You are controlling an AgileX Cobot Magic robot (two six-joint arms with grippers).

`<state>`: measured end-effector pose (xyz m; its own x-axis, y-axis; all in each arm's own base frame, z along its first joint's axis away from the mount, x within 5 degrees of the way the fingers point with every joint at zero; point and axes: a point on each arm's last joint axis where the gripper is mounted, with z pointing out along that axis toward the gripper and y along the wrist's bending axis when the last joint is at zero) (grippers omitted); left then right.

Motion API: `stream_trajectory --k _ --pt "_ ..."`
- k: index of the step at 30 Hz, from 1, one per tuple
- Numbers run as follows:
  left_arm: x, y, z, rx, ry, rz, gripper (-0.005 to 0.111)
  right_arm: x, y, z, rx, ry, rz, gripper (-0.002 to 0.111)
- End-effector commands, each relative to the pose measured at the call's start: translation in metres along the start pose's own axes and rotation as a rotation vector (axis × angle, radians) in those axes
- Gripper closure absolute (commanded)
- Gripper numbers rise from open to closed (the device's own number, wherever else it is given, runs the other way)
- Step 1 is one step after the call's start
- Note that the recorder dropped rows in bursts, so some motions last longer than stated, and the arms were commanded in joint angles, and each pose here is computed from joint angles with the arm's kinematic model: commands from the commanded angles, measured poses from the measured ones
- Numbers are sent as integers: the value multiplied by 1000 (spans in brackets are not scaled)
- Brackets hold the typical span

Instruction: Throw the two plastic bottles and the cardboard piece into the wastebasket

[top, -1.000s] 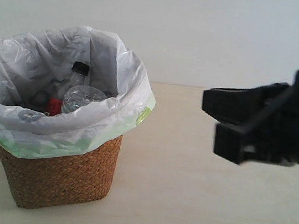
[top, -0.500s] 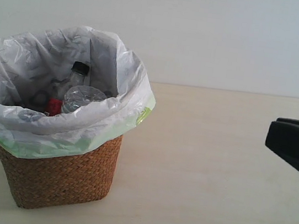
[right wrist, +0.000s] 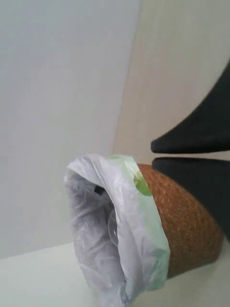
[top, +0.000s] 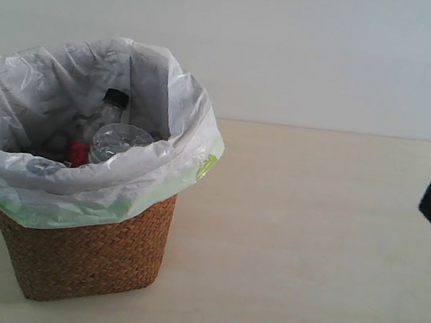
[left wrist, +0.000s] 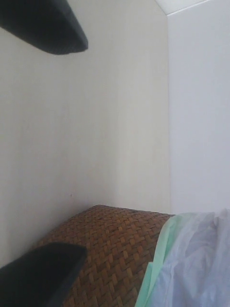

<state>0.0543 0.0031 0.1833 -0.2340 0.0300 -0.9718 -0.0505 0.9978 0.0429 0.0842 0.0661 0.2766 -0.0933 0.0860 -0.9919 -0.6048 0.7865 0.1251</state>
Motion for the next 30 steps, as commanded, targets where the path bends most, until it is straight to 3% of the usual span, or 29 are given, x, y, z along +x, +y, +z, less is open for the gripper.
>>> stream_trajectory --k 1,18,30 --pt "-2 0 -1 6 -15 -9 -1 5 -12 -17 109 -66 46 108" --pt "-2 0 -1 6 -15 -9 -1 52 -32 -57 406 -263 47 108" --pt "-2 0 -1 6 -15 -9 -1 60 -31 -55 392 -186 50 108"
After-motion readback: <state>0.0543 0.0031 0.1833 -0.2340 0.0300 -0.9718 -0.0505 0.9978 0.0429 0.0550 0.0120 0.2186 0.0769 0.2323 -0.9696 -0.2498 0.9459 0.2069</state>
